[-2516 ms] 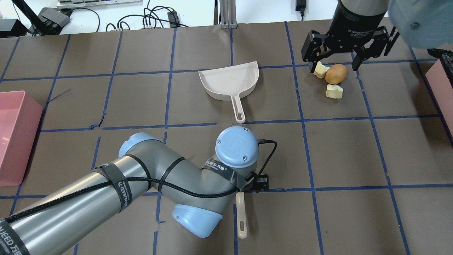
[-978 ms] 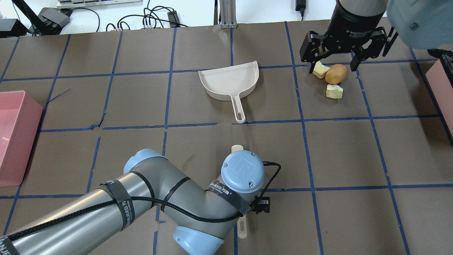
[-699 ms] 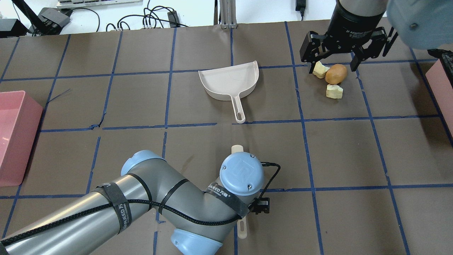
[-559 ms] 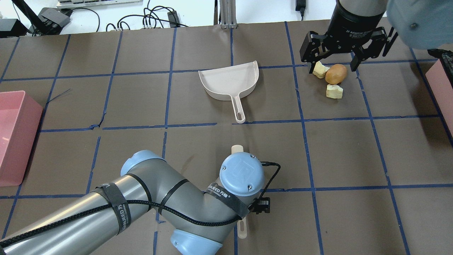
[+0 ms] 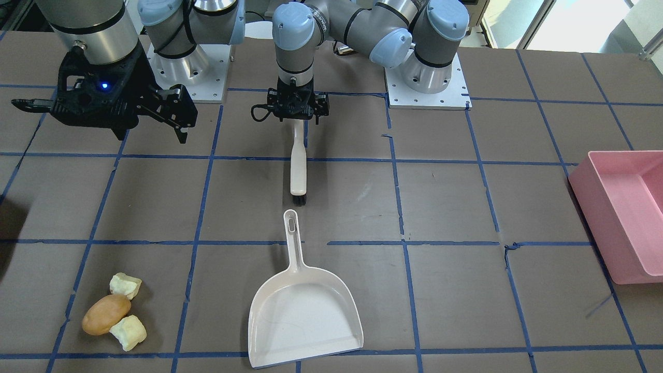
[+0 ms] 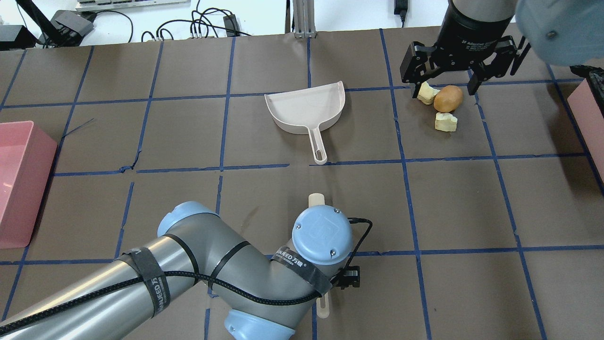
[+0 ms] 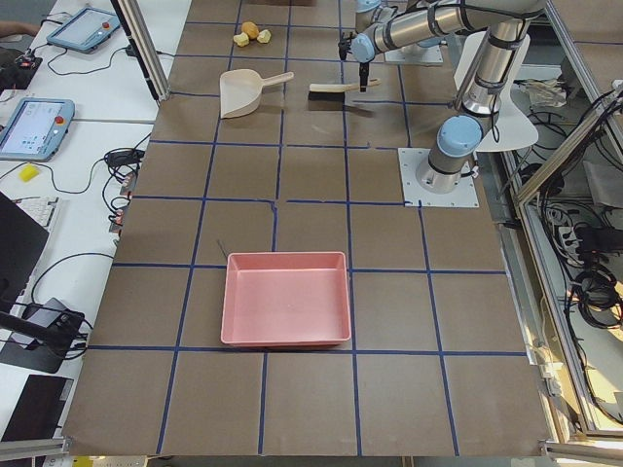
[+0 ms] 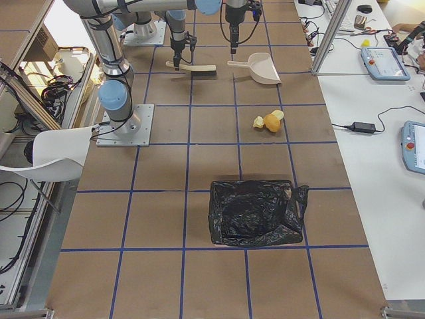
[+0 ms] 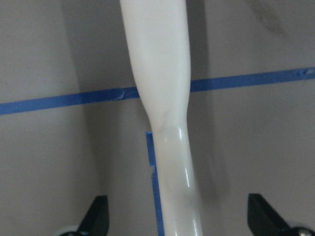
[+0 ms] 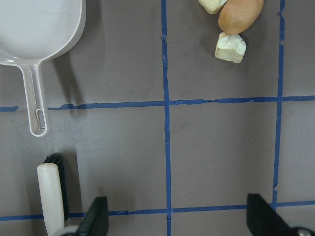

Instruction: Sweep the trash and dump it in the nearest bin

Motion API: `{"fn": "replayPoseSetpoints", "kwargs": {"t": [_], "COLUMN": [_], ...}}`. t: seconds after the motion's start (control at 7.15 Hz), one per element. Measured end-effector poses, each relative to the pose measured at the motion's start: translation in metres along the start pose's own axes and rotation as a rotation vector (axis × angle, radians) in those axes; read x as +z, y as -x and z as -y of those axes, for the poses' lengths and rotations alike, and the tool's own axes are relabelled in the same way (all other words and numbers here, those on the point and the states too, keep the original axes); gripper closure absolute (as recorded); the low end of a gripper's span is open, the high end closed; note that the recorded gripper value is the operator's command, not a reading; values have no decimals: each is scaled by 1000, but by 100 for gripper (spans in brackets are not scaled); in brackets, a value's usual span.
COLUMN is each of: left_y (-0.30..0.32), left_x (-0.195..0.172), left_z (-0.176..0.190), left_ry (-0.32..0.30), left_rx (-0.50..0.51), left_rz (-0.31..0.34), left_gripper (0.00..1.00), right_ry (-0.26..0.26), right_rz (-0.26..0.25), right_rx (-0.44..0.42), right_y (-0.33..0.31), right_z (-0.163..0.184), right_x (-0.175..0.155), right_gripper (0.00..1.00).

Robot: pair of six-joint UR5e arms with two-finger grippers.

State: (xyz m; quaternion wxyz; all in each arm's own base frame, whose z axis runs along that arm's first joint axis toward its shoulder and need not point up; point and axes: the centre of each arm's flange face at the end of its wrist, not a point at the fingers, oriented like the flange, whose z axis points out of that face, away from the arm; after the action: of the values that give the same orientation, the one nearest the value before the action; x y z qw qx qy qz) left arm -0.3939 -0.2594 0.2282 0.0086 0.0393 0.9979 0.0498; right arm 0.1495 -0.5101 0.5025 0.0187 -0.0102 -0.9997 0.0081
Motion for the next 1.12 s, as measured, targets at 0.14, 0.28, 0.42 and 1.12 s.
{"fn": "replayPoseSetpoints", "kwargs": {"t": [0.14, 0.28, 0.42, 1.12], "left_y": [-1, -2, -3, -4], "left_x": [1, 2, 3, 1], "left_z": [-1, -2, -2, 0], "left_ry": [3, 8, 11, 8], "left_rx": [-1, -1, -1, -2], "left_rz": [0, -1, -1, -7], "left_gripper": [4, 20, 33, 100], "right_ry": [0, 0, 0, 0], "right_rz": [0, 0, -1, -3], "right_rx": [0, 0, 0, 0], "right_y": [0, 0, 0, 0], "right_z": [0, 0, 0, 0], "right_x": [0, 0, 0, 0], "right_gripper": [0, 0, 0, 0]}}
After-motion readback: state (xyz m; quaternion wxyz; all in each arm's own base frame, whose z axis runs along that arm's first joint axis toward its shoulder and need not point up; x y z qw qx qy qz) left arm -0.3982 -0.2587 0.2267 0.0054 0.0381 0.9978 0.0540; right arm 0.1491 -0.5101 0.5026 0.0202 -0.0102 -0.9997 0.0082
